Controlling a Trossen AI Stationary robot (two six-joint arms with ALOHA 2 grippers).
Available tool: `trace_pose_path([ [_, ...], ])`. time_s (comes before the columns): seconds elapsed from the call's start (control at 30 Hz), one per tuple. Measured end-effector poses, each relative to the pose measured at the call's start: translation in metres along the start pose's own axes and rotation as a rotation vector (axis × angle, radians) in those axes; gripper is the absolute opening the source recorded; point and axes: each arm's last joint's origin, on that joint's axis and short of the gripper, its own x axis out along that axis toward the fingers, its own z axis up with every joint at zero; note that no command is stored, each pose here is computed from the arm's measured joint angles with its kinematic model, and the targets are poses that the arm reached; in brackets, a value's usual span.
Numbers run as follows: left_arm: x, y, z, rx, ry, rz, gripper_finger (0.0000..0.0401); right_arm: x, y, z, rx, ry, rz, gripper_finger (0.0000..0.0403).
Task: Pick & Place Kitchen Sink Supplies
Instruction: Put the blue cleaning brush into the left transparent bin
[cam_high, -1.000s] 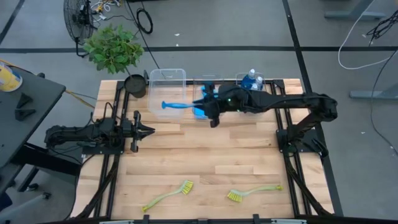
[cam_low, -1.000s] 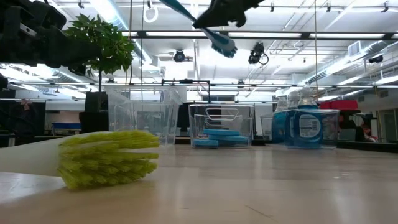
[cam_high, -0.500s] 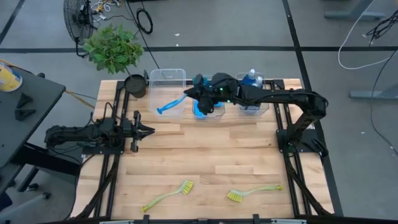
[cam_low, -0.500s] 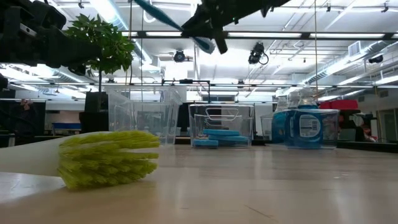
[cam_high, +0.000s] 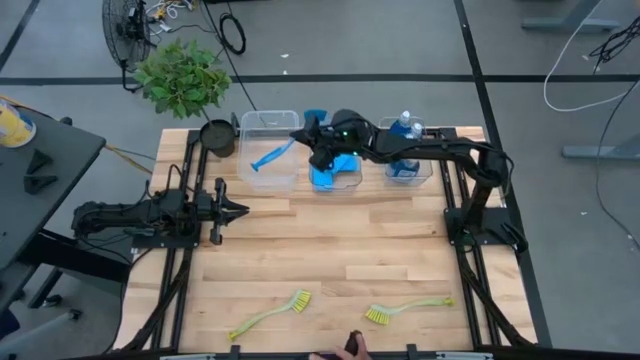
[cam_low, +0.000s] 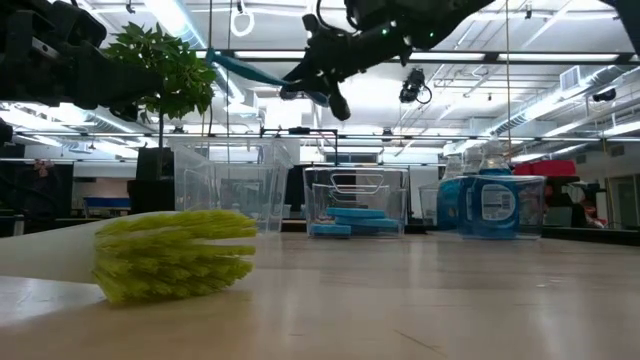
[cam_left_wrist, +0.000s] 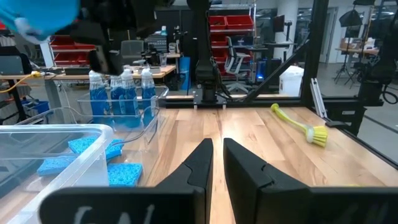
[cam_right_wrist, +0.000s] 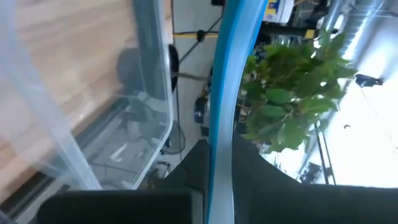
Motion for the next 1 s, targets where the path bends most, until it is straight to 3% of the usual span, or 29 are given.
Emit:
trace_pose_path([
  [0.17, 0.0, 0.0, 0.0, 0.0, 0.0, 0.0, 0.0044, 0.013, 0.008, -0.01, -0.004, 0.024, -0.009, 0.0033],
  [0.57, 0.0, 0.0, 0.0, 0.0, 0.0, 0.0, 0.0044, 0.061, -0.015, -0.036, -0.011, 0.079, -0.104, 0.0035],
  [0.83, 0.0, 0.0, 0.0, 0.0, 0.0, 0.0, 0.0044, 0.081, 0.009, -0.056, -0.1, 0.119, -0.029, 0.0036],
  [1.0, 0.0, 0.0, 0.0, 0.0, 0.0, 0.0, 0.0044, 0.08, 0.021, -0.065, -0.104, 0.144, 0.081, 0.0036],
])
